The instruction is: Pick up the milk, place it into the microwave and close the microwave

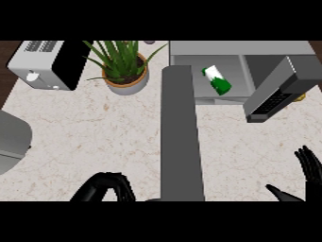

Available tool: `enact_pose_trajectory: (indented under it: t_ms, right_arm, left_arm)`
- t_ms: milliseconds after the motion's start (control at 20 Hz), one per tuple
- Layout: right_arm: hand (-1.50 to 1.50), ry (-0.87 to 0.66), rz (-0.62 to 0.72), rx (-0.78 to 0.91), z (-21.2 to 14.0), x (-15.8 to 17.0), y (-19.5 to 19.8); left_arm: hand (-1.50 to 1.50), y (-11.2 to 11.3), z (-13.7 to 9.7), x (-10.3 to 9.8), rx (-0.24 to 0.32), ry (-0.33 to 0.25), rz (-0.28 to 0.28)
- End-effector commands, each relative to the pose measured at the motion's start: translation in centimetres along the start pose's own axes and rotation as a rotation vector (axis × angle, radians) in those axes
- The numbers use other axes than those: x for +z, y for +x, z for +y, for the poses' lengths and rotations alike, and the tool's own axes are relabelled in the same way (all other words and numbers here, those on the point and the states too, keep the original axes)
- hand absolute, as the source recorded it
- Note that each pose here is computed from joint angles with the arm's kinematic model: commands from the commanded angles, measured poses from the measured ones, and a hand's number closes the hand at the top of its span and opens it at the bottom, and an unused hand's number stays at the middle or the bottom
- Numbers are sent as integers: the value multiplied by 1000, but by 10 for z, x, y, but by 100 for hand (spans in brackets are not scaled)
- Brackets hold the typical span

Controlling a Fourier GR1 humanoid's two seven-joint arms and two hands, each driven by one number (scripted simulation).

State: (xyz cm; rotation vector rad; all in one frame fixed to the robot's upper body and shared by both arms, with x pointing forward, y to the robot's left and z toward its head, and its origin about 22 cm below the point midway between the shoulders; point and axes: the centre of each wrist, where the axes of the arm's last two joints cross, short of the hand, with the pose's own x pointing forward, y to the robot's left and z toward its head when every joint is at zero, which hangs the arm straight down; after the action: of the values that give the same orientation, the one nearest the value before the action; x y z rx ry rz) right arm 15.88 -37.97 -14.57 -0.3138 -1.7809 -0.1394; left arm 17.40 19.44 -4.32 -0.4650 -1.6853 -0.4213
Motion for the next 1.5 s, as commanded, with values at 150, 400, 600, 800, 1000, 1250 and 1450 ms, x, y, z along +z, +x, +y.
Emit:
enact_pose_trajectory:
  t_ms: [150, 400, 600, 800, 1000, 1250, 1450]
  right_arm:
    - [-150, -16, -45, -17, -47, 2, 19]
    - [-150, 25, -41, -52, -50, 17, 18]
    - [-150, 24, -50, -47, -71, 18, 23]
    - [-150, 34, -71, -42, -69, 1, 34]
    - [-150, 53, -114, -80, -71, -5, 33]
    - [-150, 149, -136, -114, -68, -17, 48]
    - [-150, 185, -150, -132, -48, -25, 46]
  left_arm:
    - [150, -12, -1, -39, -107, 53, 6]
    - [150, -22, -19, -71, -187, -220, 178]
    - [150, -43, -38, -86, -164, -369, 294]
    - [150, -51, -61, -99, -194, -497, 344]
    - [150, -53, -84, -106, -227, -539, 264]
    - [150, -53, -116, -100, -189, -491, 195]
    - [150, -46, -122, -111, -170, -451, 106]
